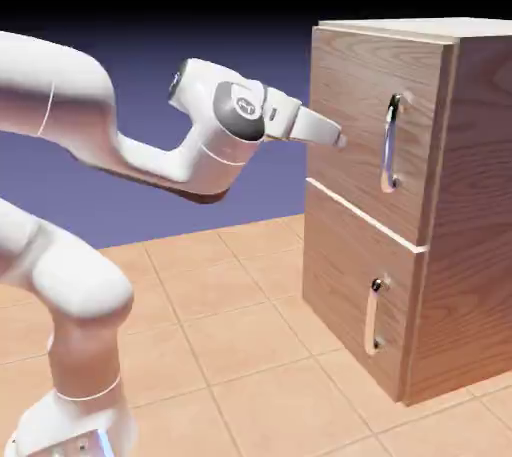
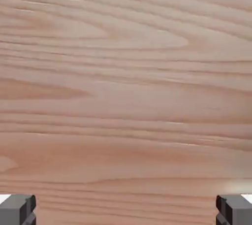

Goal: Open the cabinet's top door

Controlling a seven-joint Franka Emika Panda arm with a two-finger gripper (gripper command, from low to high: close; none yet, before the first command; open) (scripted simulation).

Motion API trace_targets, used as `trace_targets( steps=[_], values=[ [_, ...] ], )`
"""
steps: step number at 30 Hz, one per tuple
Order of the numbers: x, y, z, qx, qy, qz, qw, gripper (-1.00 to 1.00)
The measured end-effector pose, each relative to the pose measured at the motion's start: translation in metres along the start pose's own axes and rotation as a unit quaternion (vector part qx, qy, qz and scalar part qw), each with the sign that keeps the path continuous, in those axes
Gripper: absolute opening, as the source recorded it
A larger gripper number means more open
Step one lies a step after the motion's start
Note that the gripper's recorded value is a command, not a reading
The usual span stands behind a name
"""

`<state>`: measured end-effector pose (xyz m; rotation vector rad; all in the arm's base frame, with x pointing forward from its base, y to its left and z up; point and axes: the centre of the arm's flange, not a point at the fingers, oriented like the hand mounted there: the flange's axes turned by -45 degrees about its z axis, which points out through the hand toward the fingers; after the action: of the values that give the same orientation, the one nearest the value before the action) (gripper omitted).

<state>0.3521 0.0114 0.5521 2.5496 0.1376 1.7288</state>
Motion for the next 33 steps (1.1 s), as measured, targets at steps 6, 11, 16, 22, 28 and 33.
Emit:
trace_targets(
  steps=[6, 11, 16, 22, 28, 33],
  values=[
    [-0.002, 0.014, -0.005, -0.003, 0.039, 0.006, 0.999, 0.0],
    [-0.007, 0.028, -0.005, -0.005, 0.071, 0.012, 0.997, 0.0],
    [-0.013, 0.044, -0.003, -0.004, 0.103, 0.02, 0.995, 0.0],
    [-0.024, 0.066, 0.004, 0.0, 0.139, 0.03, 0.99, 0.0],
    [-0.037, 0.089, 0.016, 0.009, 0.173, 0.042, 0.984, 0.0],
    [-0.044, 0.1, 0.024, 0.014, 0.189, 0.047, 0.981, 0.0]
  ],
)
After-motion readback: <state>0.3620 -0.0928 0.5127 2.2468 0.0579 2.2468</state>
